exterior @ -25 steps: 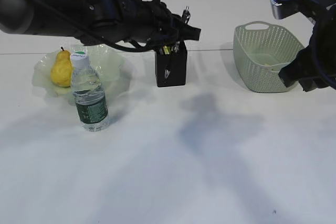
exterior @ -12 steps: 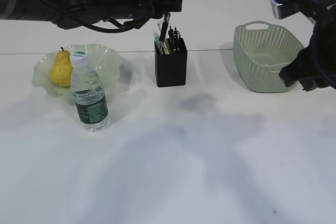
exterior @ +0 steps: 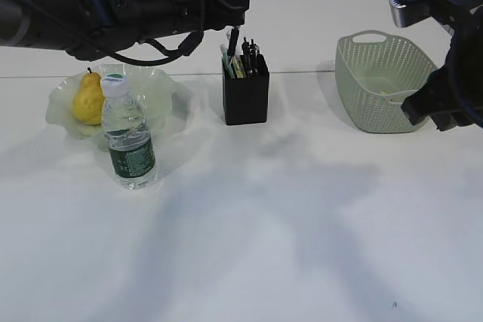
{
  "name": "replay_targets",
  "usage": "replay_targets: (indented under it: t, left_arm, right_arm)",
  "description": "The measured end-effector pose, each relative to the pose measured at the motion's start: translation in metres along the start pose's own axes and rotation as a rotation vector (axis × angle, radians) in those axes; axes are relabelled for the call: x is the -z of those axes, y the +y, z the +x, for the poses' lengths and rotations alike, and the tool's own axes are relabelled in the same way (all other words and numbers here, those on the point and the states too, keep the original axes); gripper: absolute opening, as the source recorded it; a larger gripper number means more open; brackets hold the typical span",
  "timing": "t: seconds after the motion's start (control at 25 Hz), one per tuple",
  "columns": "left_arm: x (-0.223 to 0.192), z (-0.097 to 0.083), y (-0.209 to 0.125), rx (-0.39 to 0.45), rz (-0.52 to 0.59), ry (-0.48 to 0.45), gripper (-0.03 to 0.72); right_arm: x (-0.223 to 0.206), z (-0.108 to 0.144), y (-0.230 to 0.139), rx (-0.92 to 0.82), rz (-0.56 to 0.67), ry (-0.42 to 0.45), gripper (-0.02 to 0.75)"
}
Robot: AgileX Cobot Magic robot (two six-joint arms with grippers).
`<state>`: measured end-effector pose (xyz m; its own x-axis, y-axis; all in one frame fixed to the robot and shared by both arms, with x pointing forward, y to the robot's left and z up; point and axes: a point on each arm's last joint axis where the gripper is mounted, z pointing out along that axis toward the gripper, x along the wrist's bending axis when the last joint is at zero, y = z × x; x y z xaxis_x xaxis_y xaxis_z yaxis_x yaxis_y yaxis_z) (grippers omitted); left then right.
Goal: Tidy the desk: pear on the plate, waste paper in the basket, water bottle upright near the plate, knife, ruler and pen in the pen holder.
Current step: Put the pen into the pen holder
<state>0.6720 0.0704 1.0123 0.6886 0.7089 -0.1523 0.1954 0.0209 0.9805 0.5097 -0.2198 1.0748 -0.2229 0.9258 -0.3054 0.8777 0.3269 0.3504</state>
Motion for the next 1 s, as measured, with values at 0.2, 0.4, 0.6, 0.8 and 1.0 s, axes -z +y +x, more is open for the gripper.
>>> replay_targets:
  t: [0.2, 0.4, 0.6, 0.8, 1.0]
  left_arm:
    - [-0.004, 0.004, -0.003, 0.006, -0.071, 0.004, 0.071]
    - [-0.008, 0.007, -0.011, 0.021, -0.129, 0.005, 0.071]
    - [-0.011, 0.009, -0.018, 0.012, -0.153, -0.004, 0.071]
    - [-0.011, 0.013, -0.016, 0.009, -0.182, 0.038, 0.069]
    - [-0.010, 0.018, -0.016, 0.022, -0.206, 0.085, 0.063]
  right_arm:
    - [0.000, 0.000, 0.000, 0.000, 0.002, 0.000, 0.230]
    - [0.000, 0.000, -0.002, 0.000, 0.022, -0.005, 0.230]
    - [0.000, -0.001, -0.002, -0.003, 0.024, -0.006, 0.230]
    - [0.000, -0.001, -0.002, -0.006, 0.026, -0.006, 0.230]
    - [0.000, -0.001, -0.002, -0.009, 0.026, -0.006, 0.230]
